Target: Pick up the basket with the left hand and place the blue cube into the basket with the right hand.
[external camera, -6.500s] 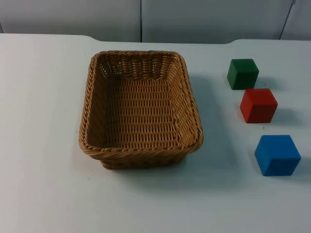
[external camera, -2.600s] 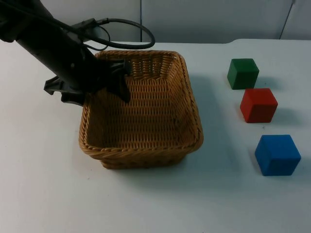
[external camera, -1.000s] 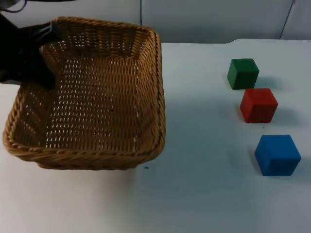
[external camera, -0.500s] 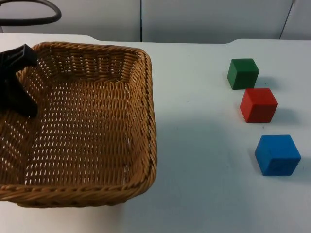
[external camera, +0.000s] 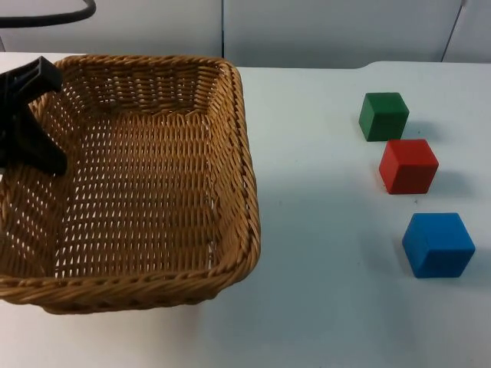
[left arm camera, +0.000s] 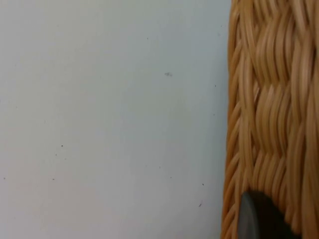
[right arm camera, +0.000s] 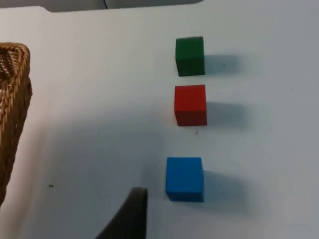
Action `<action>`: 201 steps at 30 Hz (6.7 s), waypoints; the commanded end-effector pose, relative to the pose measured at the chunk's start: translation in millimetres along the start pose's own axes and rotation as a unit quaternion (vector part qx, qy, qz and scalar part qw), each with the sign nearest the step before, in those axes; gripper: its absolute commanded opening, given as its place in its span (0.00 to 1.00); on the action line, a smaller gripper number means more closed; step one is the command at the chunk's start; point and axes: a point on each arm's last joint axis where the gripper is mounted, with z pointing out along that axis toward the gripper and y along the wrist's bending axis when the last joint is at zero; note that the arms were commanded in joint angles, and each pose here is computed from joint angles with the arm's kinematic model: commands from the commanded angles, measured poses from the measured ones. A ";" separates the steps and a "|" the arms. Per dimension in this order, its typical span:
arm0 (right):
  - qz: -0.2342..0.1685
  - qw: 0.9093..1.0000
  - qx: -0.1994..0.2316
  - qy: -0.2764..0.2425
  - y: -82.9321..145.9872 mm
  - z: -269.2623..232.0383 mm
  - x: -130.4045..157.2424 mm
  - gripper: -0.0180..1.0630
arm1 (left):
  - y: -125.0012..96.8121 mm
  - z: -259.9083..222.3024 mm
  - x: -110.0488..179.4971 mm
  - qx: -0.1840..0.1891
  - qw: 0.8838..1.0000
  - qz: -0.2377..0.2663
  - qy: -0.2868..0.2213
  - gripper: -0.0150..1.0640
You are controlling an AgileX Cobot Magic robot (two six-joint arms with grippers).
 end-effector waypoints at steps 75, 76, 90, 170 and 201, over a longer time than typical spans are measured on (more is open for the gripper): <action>0.092 0.969 0.124 0.191 44.5 293.6 60.1 0.86 | -5.4 -3.6 2.3 0.020 1.000 0.008 0.008 0.01; 0.093 0.969 0.125 0.192 44.4 293.5 60.2 0.85 | -5.3 -3.6 2.3 0.019 1.000 0.009 0.008 0.01; 0.101 0.967 0.129 0.194 44.0 293.2 60.8 0.47 | -5.4 -3.6 2.5 0.020 1.000 0.014 0.009 0.01; -0.250 0.957 -0.108 0.103 298.9 274.9 15.2 0.04 | -5.6 -3.6 2.7 0.021 1.000 0.021 0.010 0.01; -0.316 0.918 -0.163 -0.177 261.2 30.5 -106.0 0.78 | 7.4 21.7 -6.1 0.021 1.000 0.003 -0.017 0.01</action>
